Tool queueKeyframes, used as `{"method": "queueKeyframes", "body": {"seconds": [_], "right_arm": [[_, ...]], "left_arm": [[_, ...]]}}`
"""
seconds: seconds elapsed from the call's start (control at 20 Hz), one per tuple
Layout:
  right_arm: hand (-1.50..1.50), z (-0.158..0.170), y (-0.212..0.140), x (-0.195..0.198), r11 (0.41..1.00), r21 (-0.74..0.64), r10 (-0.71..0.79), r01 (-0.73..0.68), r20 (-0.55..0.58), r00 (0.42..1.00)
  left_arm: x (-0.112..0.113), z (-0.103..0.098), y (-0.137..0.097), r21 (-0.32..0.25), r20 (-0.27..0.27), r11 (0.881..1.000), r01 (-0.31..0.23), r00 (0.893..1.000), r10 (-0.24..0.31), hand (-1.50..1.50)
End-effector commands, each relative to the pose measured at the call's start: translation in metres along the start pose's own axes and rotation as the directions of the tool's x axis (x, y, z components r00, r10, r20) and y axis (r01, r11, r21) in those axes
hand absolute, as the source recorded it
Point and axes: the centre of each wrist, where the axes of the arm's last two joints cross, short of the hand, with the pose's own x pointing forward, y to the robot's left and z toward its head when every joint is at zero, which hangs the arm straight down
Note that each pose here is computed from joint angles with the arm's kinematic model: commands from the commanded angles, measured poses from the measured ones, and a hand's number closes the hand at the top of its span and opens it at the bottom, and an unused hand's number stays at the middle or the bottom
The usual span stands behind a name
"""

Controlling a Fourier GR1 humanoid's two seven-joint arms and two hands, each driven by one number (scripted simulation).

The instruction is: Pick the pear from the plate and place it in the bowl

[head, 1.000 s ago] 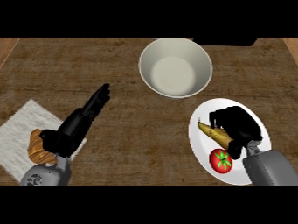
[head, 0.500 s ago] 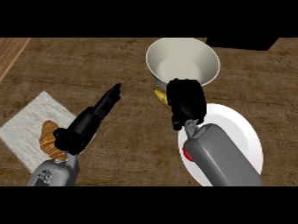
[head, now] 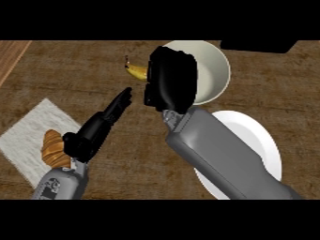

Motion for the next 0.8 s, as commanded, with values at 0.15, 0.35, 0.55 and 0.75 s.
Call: {"method": "queueKeyframes", "body": {"seconds": [0.15,0.35,0.55,0.75], "right_arm": [[1.5,-0.026,0.014,0.023,0.998,-0.058,0.009,-0.016,-0.117,0.993],[1.5,-0.058,0.029,-0.001,0.988,-0.115,0.092,-0.106,-0.114,0.989],[1.5,-0.064,0.046,-0.011,0.967,-0.176,0.161,-0.183,-0.132,0.978],[1.5,-0.091,0.048,-0.029,0.967,-0.125,0.201,-0.221,-0.155,0.967]], "left_arm": [[0.009,0.011,0.002,0.031,0.006,1.0,-0.004,1.0,0.004,0.0],[0.003,0.006,0.017,0.065,-0.005,0.998,0.009,1.0,-0.009,0.0],[-0.014,0.021,0.002,0.065,-0.002,0.998,0.006,1.0,-0.006,0.0],[-0.003,0.017,0.009,0.052,-0.018,0.999,0.005,1.0,-0.004,0.0]]}}
